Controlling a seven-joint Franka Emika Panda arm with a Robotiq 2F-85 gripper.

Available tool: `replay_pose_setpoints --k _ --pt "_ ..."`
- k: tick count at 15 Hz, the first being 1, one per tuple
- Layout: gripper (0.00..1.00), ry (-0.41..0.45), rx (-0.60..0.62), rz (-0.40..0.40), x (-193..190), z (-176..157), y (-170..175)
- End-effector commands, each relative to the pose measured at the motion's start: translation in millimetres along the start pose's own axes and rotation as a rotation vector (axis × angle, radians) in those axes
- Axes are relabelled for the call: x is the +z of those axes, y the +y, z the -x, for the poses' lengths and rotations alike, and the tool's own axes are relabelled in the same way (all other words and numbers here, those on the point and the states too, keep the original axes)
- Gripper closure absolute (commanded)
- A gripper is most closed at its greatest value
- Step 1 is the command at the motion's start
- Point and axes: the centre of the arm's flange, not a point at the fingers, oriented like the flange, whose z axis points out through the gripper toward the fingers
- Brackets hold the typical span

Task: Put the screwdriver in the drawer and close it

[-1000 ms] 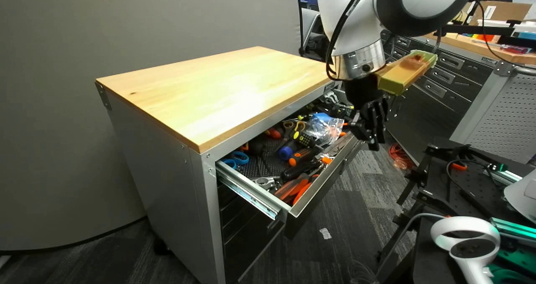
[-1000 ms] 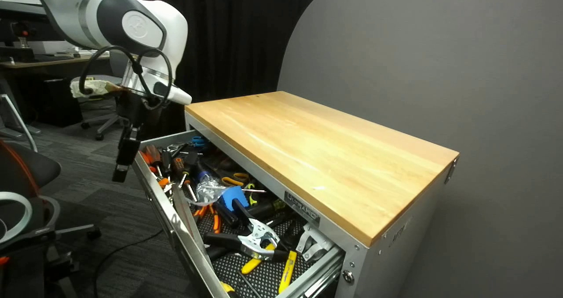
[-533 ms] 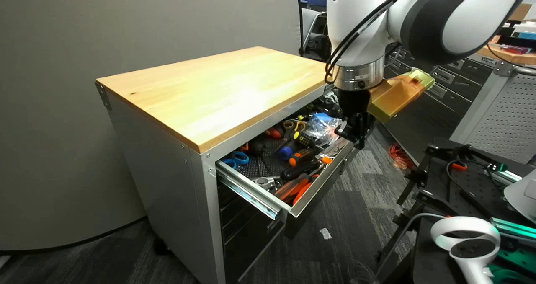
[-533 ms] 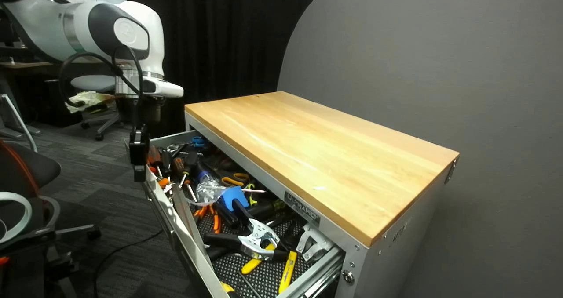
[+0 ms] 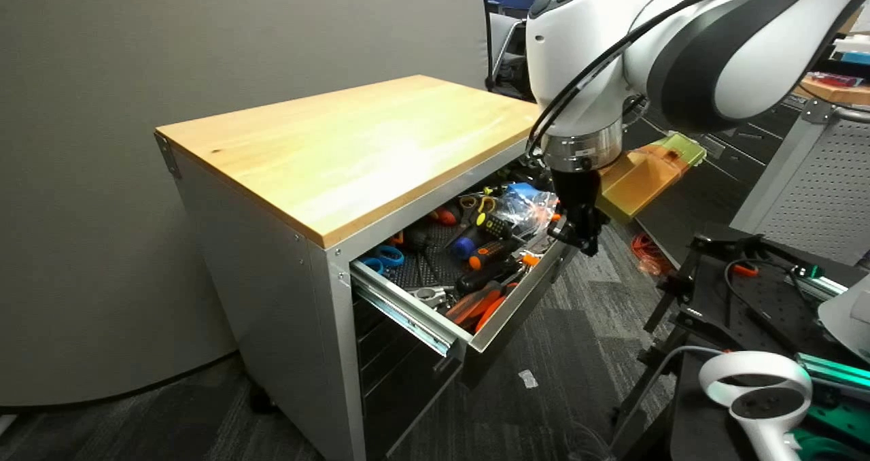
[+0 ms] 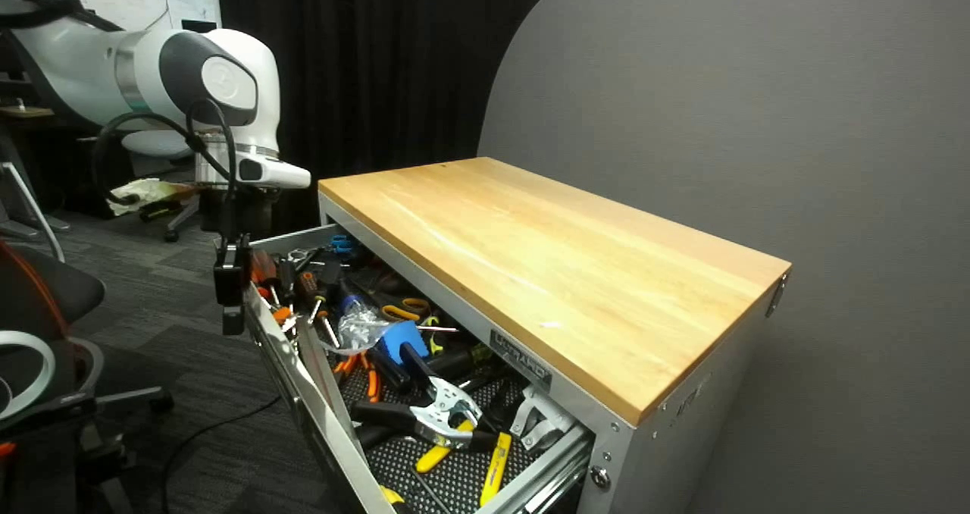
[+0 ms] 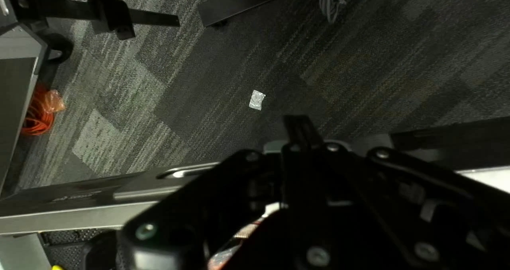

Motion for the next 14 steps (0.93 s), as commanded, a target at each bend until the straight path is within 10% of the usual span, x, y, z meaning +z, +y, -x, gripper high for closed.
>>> replay_pose_setpoints --k 1,14 --pt "0.94 0.081 0.022 -0.013 0 -3 -15" --pt "0.94 0.556 -0.014 -0.054 -35 -22 -57"
